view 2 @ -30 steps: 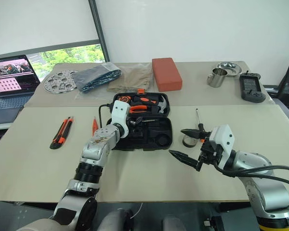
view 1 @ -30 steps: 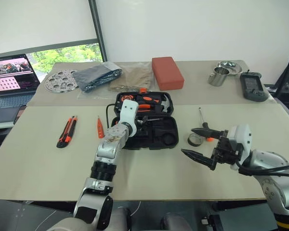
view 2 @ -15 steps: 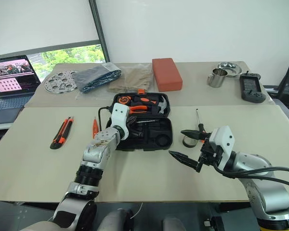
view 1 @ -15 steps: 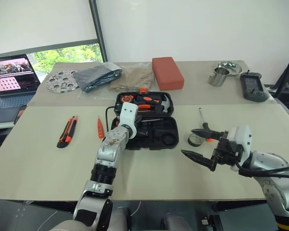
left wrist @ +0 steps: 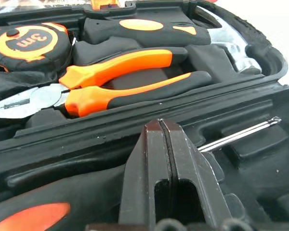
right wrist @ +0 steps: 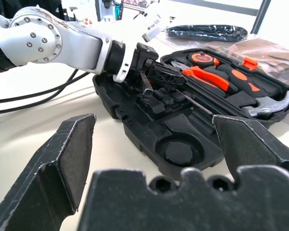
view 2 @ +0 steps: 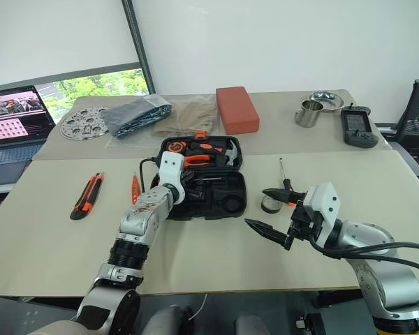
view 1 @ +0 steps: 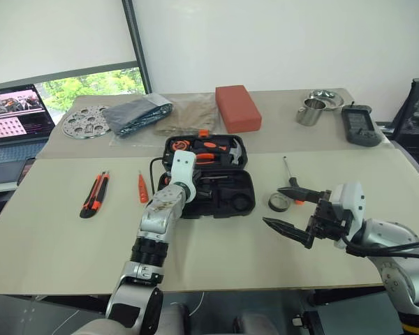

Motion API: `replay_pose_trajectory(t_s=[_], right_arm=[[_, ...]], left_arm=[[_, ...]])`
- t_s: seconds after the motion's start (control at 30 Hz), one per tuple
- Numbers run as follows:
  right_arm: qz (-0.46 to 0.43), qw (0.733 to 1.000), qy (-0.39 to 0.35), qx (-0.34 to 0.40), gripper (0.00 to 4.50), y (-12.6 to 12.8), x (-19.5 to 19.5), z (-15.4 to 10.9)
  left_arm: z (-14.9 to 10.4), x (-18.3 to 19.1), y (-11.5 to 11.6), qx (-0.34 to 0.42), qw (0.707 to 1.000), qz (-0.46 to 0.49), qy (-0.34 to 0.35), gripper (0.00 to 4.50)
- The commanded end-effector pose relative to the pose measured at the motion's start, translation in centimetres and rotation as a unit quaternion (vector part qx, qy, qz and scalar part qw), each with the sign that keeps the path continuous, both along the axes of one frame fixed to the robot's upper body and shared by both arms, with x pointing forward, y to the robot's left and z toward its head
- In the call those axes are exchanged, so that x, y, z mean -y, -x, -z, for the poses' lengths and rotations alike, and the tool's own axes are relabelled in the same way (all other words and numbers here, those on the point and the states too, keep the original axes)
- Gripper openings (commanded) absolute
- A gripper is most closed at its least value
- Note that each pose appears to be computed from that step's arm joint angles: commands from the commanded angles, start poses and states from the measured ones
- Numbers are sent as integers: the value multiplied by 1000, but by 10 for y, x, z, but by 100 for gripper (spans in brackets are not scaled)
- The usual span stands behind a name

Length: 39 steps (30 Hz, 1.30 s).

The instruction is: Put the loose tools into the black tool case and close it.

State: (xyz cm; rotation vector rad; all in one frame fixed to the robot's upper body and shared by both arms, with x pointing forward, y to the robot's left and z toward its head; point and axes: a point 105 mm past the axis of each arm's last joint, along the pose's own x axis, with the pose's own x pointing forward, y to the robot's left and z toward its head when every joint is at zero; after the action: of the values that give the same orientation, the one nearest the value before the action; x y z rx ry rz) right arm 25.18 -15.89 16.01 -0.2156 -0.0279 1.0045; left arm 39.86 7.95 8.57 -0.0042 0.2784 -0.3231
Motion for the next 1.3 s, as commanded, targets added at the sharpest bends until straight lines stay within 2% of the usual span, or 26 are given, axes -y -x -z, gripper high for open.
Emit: replay_pose_trajectory(t_s=[0.03,0.23,0.33,0.47,0.53,0.6,0.8,0.97,1.07,1.23,1.3], right_arm=[[-10,1000,-4,25,450,1,-2,-13],[-12,1000,-5,25,450,0,-3,-13],[-14,1000,-5,24,450,-1,-5,-12],[-15,1000,-5,24,450,-2,-5,-12],[-14,1000,-4,21,450,-2,-4,-11],[-14,1000,-3,17,450,-3,-1,-10],[0,1000,12,8,450,-8,12,-9],[7,999,38,-5,450,-15,19,-3],[-1,999,41,-6,450,-19,18,-3],[-11,999,42,-2,450,-23,12,-4],[-2,999,43,-1,450,-25,12,-4]], left_arm=[[66,-26,18,-115,992,-43,-41,4],[76,-31,22,-131,989,-64,-26,4],[72,-33,19,-116,990,-72,-19,4],[31,-26,6,-27,997,-61,38,4],[-9,-21,3,52,995,-28,78,4],[-40,-21,6,108,989,-3,102,4],[-94,-46,28,201,972,64,107,4],[-104,-80,40,219,971,85,45,4],[-105,-93,38,219,972,74,39,4],[-92,-66,34,195,974,110,43,4],[-78,-52,31,173,976,130,24,4]])
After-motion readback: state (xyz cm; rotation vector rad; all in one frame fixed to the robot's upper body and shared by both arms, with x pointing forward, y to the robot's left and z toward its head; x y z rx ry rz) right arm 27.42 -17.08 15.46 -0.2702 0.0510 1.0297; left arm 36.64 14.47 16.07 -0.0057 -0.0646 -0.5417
